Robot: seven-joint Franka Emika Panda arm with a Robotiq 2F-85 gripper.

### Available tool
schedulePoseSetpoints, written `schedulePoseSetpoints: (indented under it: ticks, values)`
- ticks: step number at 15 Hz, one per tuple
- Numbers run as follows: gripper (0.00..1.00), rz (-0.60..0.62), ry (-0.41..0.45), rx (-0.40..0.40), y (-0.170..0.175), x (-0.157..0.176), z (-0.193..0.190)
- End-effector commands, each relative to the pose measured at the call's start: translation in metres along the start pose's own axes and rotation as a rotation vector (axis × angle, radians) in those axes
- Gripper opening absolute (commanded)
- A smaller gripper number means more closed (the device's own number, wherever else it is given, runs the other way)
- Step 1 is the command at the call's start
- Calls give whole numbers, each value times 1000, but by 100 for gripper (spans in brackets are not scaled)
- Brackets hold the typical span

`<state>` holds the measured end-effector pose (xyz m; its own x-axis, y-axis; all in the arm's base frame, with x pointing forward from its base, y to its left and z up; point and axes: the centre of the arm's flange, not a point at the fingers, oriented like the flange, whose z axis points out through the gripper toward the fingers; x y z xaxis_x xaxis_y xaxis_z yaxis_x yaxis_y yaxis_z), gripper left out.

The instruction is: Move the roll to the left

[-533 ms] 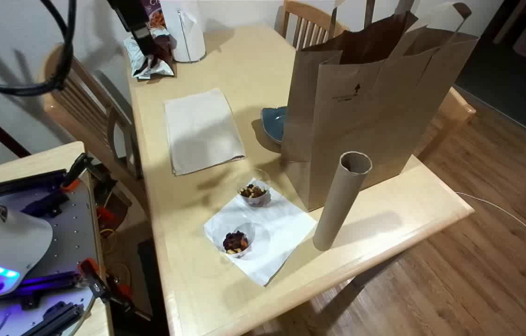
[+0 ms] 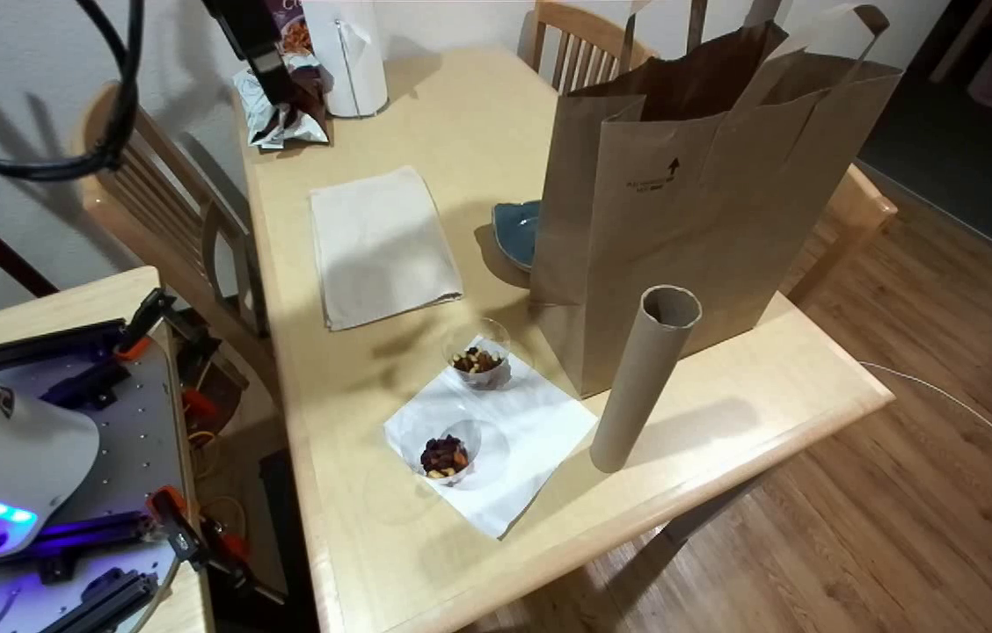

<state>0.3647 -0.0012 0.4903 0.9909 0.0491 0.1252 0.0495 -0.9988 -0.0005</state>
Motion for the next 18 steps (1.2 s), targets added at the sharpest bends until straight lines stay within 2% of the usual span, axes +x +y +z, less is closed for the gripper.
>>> schedulePoseSetpoints:
  ticks: [1, 4, 5, 8, 11, 13, 15, 16, 18]
  values:
    - [100, 0, 0, 0, 0, 0, 0]
    - [100, 10, 38, -34, -2, 8, -4]
    - [100, 28, 33, -6, 2, 15, -14]
    - [100, 114, 59, -6, 27, 26, -30]
    - [100, 230, 31, 45, 75, 29, -26]
    - [100, 304, -16, 106, 107, 28, -19]
    - [100, 351, -66, 196, 125, 23, -7]
    - [100, 315, -23, 127, 111, 11, -11]
    - [100, 353, -46, 167, 123, 12, -4]
